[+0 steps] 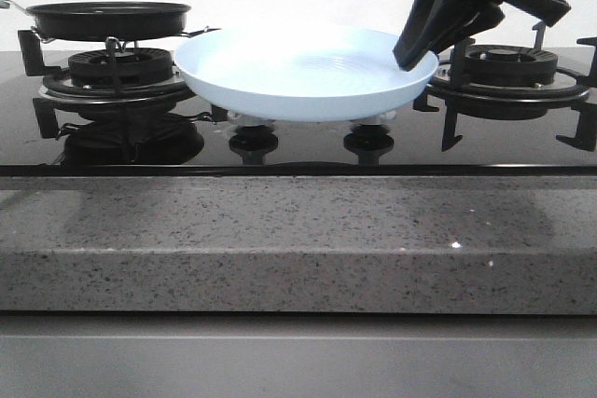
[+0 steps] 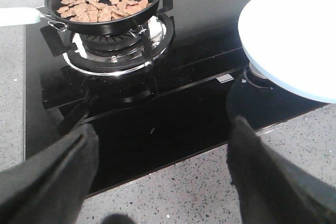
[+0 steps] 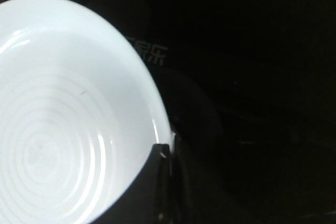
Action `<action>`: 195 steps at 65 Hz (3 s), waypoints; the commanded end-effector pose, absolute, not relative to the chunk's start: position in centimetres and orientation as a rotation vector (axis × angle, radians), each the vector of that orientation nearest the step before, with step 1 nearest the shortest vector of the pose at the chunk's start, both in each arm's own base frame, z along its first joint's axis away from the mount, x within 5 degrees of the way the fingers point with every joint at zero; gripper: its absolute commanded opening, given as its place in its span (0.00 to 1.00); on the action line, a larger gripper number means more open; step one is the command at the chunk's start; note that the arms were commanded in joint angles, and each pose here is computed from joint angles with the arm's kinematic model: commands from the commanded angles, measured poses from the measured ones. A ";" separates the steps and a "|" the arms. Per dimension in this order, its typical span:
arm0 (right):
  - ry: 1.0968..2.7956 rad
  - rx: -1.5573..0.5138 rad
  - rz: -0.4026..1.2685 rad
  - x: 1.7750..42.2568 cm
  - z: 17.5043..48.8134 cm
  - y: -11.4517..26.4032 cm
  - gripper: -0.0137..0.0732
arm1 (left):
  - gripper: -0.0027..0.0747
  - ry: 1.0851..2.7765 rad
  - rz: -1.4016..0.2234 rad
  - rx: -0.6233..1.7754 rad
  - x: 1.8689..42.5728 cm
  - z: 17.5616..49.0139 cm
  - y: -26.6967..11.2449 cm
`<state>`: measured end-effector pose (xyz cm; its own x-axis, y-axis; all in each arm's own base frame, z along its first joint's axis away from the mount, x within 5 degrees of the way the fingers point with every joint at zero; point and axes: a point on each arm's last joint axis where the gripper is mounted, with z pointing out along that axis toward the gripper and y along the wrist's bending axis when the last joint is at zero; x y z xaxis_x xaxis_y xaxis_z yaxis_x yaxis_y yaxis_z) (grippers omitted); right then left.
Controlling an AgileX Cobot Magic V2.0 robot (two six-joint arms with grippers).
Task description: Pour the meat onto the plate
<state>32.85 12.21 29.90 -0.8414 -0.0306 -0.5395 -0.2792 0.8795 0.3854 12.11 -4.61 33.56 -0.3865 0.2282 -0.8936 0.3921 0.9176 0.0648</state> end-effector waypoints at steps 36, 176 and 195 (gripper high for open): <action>2.388 -0.204 0.657 32.4 32.8 12.1 0.08 | 0.70 1.879 -0.231 0.412 12.8 35.4 -5.0; 2.388 -0.204 0.657 32.4 32.8 12.1 0.08 | 0.70 1.775 -1.093 -0.603 36.0 31.4 6.5; 2.388 -0.204 0.657 32.4 32.8 12.1 0.08 | 0.70 1.773 -1.222 -0.535 37.8 30.9 6.3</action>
